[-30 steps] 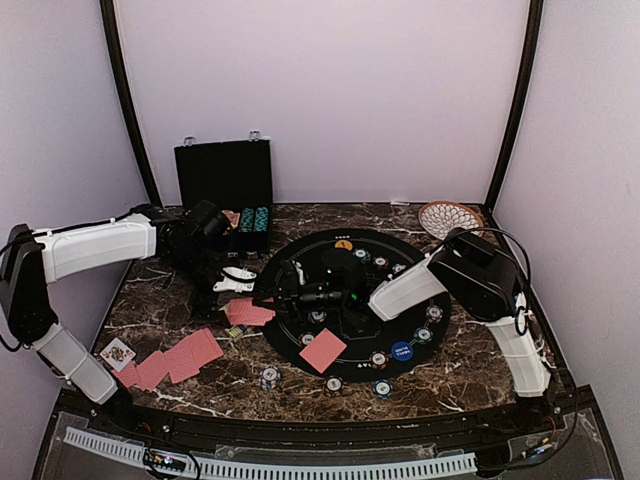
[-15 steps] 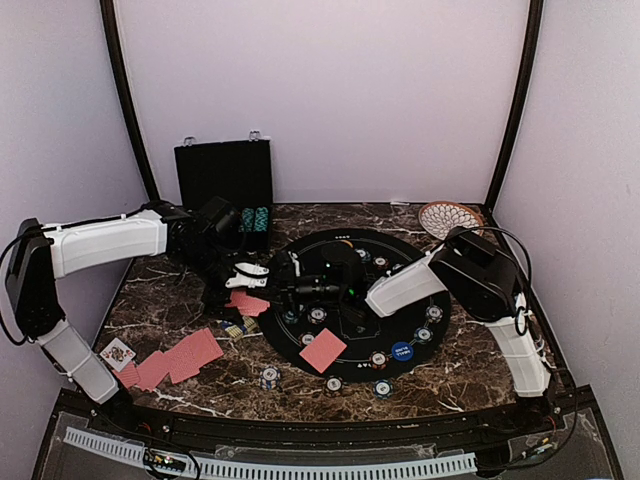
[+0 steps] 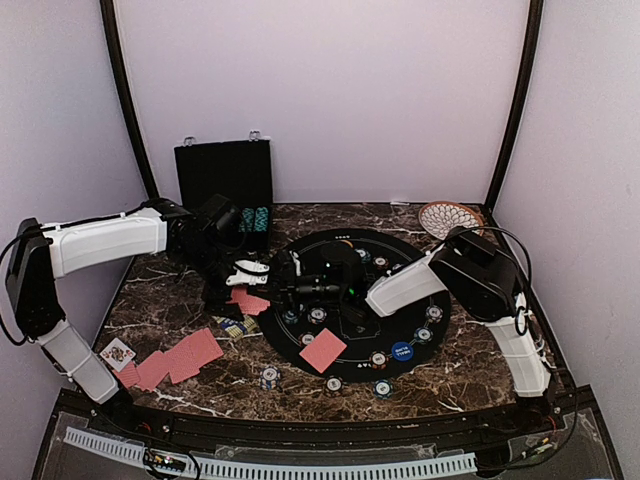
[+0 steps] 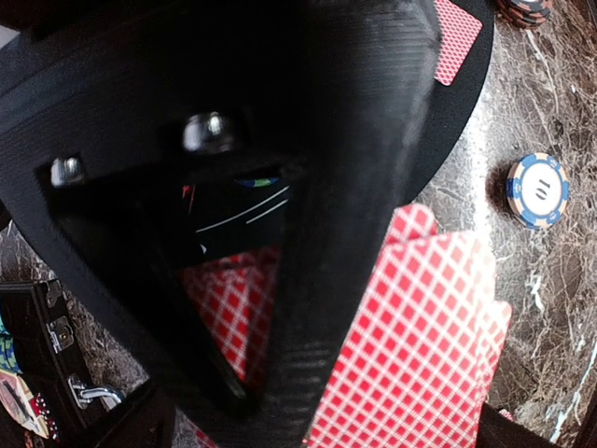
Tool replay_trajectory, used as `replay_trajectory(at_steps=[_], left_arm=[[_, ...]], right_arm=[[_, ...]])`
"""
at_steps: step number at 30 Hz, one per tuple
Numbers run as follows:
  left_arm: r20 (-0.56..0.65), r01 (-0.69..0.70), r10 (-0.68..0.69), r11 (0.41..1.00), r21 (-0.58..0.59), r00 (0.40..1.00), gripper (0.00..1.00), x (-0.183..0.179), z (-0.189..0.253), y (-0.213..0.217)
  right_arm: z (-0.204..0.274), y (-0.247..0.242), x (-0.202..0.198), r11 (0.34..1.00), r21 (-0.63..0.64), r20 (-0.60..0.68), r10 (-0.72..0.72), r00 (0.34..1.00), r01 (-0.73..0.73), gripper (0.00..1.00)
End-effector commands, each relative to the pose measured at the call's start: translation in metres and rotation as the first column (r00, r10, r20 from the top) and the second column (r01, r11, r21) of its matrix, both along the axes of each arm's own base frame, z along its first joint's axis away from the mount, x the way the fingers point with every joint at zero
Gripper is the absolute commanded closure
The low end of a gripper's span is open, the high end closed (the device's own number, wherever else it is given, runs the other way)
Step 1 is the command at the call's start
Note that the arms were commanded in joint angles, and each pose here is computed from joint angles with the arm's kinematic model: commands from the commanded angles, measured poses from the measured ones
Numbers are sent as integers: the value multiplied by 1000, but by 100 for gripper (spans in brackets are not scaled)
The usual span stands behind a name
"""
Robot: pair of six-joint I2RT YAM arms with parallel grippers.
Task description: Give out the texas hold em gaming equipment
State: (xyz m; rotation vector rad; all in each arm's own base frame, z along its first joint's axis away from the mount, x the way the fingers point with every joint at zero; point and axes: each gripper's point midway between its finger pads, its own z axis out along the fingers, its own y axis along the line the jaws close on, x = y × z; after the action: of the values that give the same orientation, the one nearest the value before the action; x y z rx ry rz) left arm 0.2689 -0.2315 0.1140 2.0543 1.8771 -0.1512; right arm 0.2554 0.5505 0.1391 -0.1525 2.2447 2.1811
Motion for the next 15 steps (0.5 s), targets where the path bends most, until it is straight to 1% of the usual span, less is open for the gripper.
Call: replay_trajectory(at_steps=[1, 2, 4, 7, 11, 15], left_arm=[[2, -1, 1, 999, -35, 1000, 7, 0, 11, -9], [-2, 7, -8, 999, -37, 1000, 4, -2, 11, -10], [-13, 25, -25, 999, -36, 1000, 2, -7, 11, -10], [-26, 59, -59, 998, -31, 998, 1, -15, 8, -9], [-14, 55, -55, 998, -6, 998, 4, -12, 3, -6], [-1, 41, -41, 999, 10, 999, 11, -7, -1, -5]], right_arm=[[22, 5, -3, 999, 47, 44, 13, 999, -15, 100], [22, 5, -3, 999, 47, 42, 12, 999, -14, 100], [24, 5, -2, 999, 53, 41, 9, 999, -12, 100], [25, 6, -2, 998, 59, 43, 12, 999, -14, 100], [26, 6, -3, 998, 64, 40, 15, 999, -18, 100], [24, 4, -4, 998, 62, 35, 15, 999, -18, 100]])
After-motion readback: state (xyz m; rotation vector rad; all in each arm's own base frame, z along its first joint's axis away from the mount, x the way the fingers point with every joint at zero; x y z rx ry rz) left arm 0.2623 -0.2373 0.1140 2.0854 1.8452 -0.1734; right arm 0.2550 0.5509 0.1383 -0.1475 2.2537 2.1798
